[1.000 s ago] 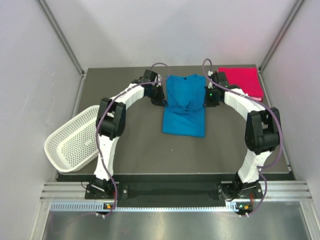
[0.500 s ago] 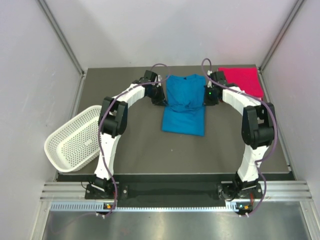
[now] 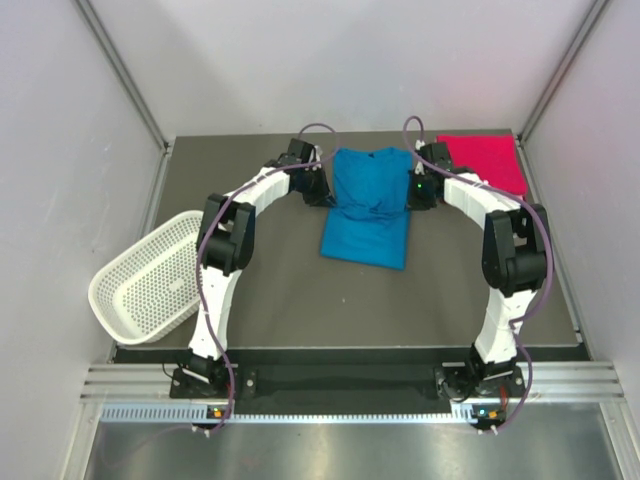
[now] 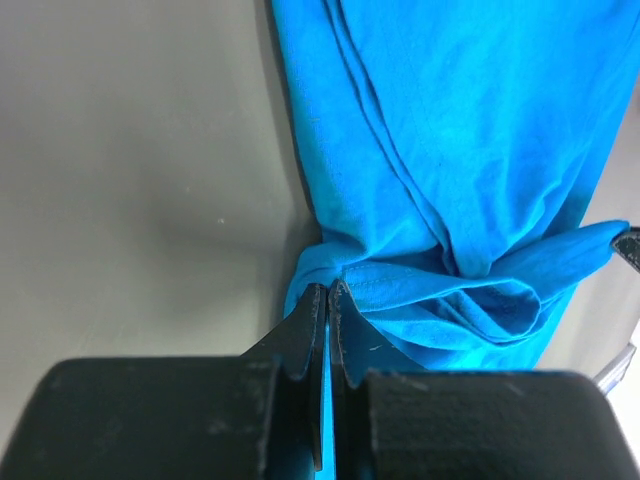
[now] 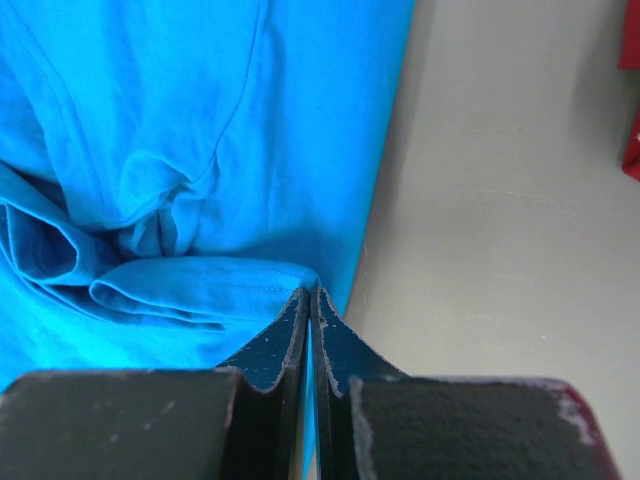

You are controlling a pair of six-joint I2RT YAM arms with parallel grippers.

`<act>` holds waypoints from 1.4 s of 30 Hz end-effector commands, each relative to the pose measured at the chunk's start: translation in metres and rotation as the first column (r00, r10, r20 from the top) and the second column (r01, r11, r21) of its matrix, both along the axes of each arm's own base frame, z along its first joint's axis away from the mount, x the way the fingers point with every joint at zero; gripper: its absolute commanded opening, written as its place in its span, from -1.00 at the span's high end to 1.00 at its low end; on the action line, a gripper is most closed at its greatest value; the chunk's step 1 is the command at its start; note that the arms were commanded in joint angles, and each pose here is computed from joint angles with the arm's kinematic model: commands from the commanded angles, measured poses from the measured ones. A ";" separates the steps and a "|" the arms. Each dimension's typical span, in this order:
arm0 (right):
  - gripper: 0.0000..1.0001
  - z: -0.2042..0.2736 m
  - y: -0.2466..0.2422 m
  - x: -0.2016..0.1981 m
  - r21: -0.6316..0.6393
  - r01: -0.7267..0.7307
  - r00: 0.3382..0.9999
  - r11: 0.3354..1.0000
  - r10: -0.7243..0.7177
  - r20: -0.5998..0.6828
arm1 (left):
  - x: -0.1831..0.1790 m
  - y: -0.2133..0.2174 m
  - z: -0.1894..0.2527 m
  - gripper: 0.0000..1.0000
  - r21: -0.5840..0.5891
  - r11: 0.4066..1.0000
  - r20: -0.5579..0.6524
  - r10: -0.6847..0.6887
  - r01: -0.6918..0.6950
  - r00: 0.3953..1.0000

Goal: Fold and stack the t-shirts
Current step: Fold the tshirt

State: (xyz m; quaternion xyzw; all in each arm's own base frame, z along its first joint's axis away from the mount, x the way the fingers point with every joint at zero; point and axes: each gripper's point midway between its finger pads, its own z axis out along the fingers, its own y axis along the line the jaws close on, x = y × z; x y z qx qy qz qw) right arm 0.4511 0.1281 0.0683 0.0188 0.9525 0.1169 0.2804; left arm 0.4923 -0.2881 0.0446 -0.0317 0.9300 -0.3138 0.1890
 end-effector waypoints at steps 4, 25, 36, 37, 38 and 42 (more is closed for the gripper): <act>1.00 0.043 -0.010 0.027 0.014 0.057 0.990 0.998 -0.059 0.131 | 0.034 0.003 0.062 1.00 -0.036 0.998 0.190 0.053 -0.047 0.980; 0.73 0.042 -0.019 0.049 0.005 0.119 0.979 0.993 -0.118 0.166 | 0.047 0.035 0.066 0.45 0.099 0.974 0.243 0.173 -0.202 0.955; 0.46 0.052 0.006 -0.008 0.065 0.028 0.993 0.997 -0.036 0.116 | -0.019 0.033 0.100 0.47 0.038 0.995 0.251 0.076 -0.089 0.965; 0.51 0.051 0.010 -0.013 0.069 0.016 0.994 0.997 -0.024 0.110 | -0.026 0.030 0.097 0.48 0.021 0.997 0.240 0.063 -0.070 0.969; 0.56 0.046 0.014 -0.019 0.075 0.009 0.995 0.997 -0.016 0.094 | -0.031 0.026 0.095 0.49 0.007 0.999 0.229 0.051 -0.054 0.972; 0.65 0.041 0.032 -0.028 0.089 -0.017 0.995 0.996 0.009 0.096 | -0.044 0.008 0.070 0.56 -0.011 1.000 0.173 -0.009 0.011 0.985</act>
